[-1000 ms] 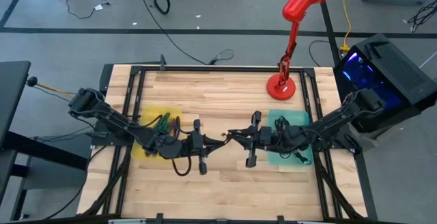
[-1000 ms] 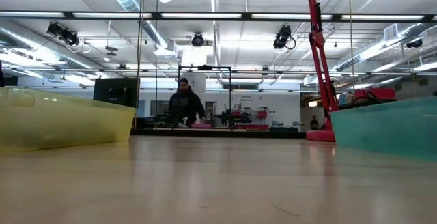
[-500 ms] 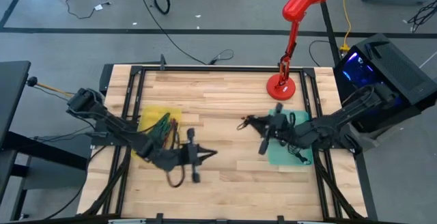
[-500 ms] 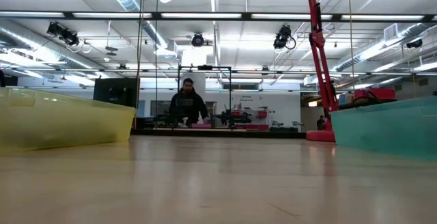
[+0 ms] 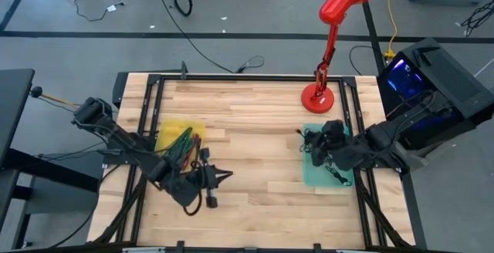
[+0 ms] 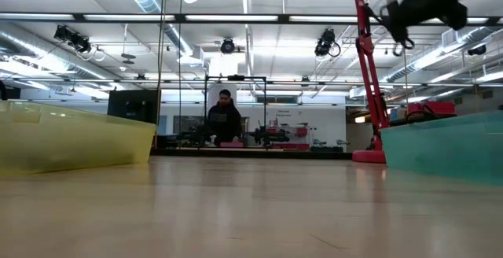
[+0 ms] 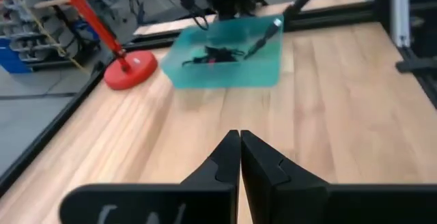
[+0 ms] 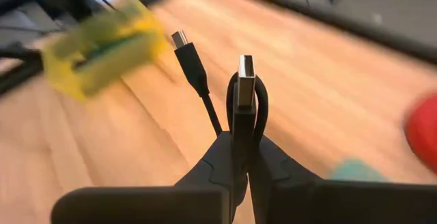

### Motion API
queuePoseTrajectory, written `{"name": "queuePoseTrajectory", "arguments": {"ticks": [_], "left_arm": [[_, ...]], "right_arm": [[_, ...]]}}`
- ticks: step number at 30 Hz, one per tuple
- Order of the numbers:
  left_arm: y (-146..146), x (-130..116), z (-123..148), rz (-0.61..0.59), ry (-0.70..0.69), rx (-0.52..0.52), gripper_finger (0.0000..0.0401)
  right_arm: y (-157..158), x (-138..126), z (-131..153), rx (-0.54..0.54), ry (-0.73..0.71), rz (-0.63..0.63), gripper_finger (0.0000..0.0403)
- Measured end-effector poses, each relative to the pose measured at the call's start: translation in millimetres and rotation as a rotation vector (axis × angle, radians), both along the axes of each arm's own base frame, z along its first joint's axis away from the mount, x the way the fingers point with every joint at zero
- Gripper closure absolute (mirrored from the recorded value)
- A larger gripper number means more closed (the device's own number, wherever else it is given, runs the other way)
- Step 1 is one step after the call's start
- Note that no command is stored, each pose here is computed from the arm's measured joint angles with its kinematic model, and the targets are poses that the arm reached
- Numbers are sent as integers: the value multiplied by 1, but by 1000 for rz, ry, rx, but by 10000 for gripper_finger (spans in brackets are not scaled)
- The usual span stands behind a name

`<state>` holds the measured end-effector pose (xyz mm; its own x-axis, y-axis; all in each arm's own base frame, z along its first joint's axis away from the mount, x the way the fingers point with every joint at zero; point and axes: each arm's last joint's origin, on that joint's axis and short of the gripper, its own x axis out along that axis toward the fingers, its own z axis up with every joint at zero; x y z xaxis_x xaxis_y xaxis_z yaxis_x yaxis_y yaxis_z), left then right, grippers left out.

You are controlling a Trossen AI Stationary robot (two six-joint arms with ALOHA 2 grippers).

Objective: Pick & Place USB Port
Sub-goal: Put the black charger cable into the green bin, then return to Home Position

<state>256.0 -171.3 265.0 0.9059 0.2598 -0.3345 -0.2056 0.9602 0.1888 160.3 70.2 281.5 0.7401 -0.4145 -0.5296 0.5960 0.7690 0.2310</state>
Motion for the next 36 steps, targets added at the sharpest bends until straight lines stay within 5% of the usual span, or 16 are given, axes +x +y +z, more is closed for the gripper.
{"name": "queuePoseTrajectory", "arguments": {"ticks": [24,36], "left_arm": [[-16,-35,-20,9,165,-48,385],[-16,-37,-21,12,167,-51,385]], "right_arm": [[-11,-48,-28,490,602,-267,386],[-11,-47,-28,476,582,-266,238]]}}
